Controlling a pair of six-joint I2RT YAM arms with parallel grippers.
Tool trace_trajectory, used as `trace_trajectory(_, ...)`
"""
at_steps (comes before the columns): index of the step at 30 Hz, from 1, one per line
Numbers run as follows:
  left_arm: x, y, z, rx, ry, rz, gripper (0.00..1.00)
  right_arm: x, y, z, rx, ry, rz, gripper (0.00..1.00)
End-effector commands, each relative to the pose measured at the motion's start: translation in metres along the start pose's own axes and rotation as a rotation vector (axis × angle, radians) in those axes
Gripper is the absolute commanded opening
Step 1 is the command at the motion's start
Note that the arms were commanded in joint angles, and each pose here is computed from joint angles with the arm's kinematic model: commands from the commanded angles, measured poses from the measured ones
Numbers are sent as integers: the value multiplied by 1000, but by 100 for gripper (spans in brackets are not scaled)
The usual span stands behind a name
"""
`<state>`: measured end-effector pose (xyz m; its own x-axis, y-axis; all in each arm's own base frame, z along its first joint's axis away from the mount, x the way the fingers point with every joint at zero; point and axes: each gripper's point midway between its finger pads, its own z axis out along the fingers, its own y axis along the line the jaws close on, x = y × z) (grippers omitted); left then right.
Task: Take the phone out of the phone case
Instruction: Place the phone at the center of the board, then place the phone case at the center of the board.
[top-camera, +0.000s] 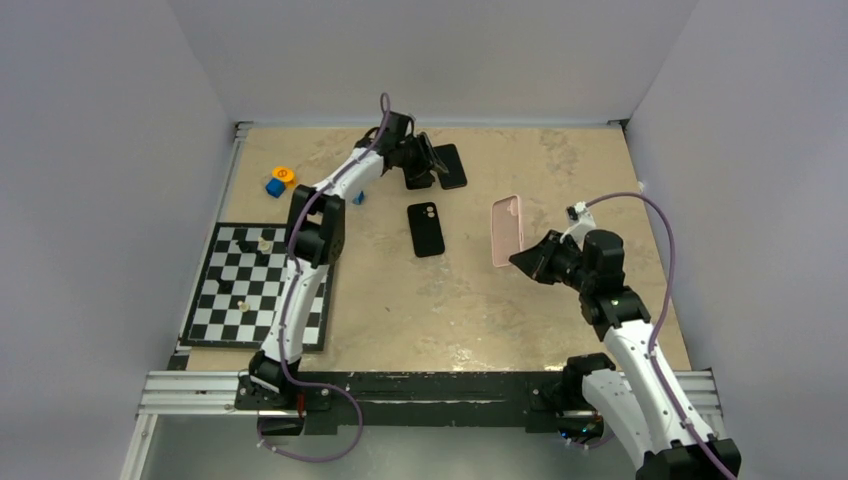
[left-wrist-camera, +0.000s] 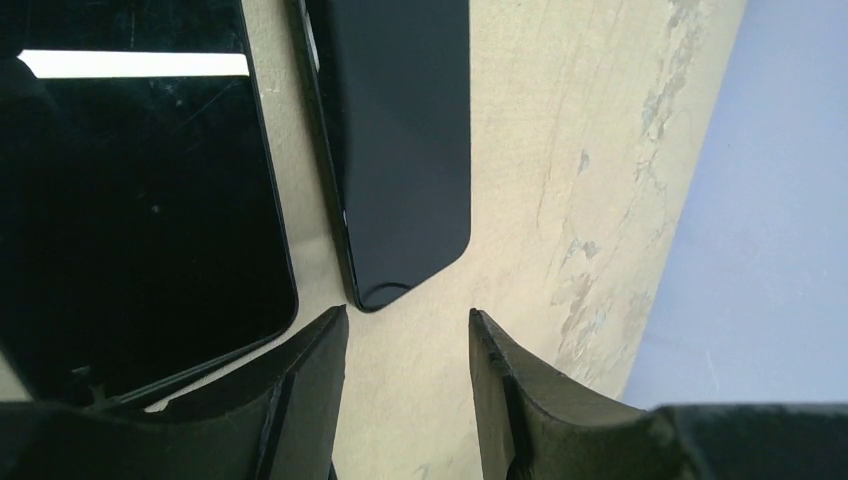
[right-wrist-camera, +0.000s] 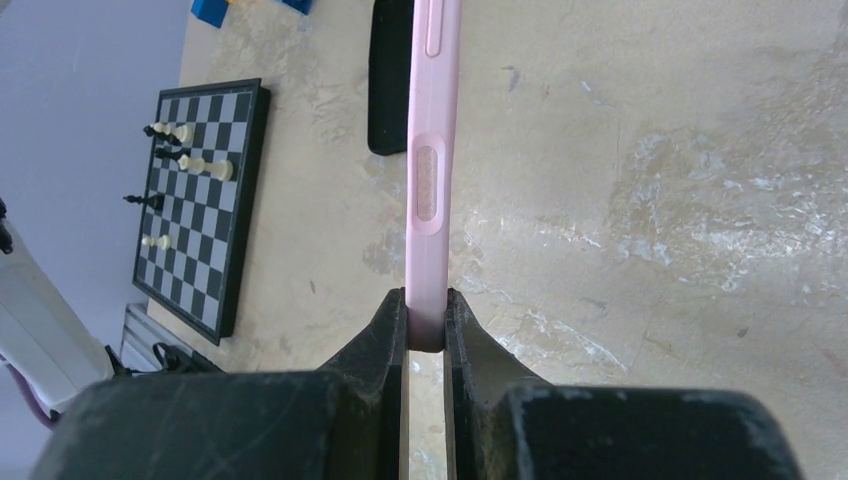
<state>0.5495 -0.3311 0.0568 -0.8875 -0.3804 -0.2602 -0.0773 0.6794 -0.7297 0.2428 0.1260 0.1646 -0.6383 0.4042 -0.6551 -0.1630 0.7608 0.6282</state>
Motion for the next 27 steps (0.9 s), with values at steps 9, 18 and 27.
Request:
trace_trajectory(9,-8,-96,-149,164,-112,233,53,11,23,42,-241,159,-15,0)
trace_trajectory(18,66,-118,-252,343,-87,391,60,8,15,111,-359,281,59,0)
trace_trajectory(27,94,-104,-316,282,-197,623,68,4,-7,155,-318,305,139,2)
